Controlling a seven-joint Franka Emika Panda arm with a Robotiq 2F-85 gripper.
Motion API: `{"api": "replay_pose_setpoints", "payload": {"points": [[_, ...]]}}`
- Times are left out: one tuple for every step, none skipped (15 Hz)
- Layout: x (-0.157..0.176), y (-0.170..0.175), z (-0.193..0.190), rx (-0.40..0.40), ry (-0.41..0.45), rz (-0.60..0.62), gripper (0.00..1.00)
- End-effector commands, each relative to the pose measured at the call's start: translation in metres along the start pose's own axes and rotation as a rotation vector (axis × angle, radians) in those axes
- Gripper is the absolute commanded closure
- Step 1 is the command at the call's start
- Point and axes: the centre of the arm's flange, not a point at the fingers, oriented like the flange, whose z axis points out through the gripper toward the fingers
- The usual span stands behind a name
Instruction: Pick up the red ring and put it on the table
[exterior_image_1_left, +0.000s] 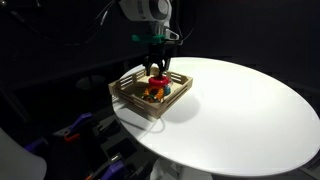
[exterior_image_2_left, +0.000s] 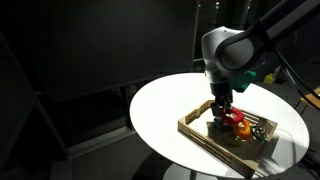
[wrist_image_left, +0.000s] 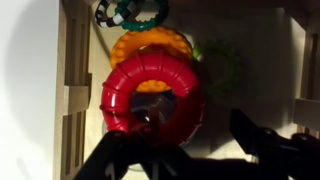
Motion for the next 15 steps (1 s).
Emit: {"api": "replay_pose_setpoints", "payload": {"points": [[0.0084, 0.0035, -0.0059, -0.022, -0.012, -0.026, 0.45], [0.0083, 0.0039, -0.0063, -0.022, -0.014, -0.026, 0.55], [0.0084, 0.0042, -0.0064, -0.023, -0.015, -0.026, 0.54], [0.0085, 0.0045, -0.0066, -0.023, -0.017, -0.027, 0.63], [0.0085, 0.0047, -0.0068, -0.023, -0.020, -0.027, 0.77], [0.0086, 0.0048, -0.0071, -0.024, -0.022, -0.027, 0.87], [0.0086, 0.0049, -0.0078, -0.024, -0.024, -0.027, 0.91], [0.0088, 0.0050, -0.0086, -0.026, -0.027, -0.026, 0.88], [0.0088, 0.0050, -0.0091, -0.026, -0.027, -0.027, 0.93], [0.0088, 0.0047, -0.0093, -0.026, -0.027, -0.028, 0.91], [0.0087, 0.0047, -0.0094, -0.027, -0.026, -0.028, 0.97], [0.0088, 0.0046, -0.0092, -0.027, -0.026, -0.029, 1.00], [0.0089, 0.0046, -0.0089, -0.027, -0.026, -0.029, 0.96], [0.0090, 0.0047, -0.0087, -0.026, -0.027, -0.030, 0.79], [0.0091, 0.0047, -0.0084, -0.026, -0.027, -0.030, 0.70]]}}
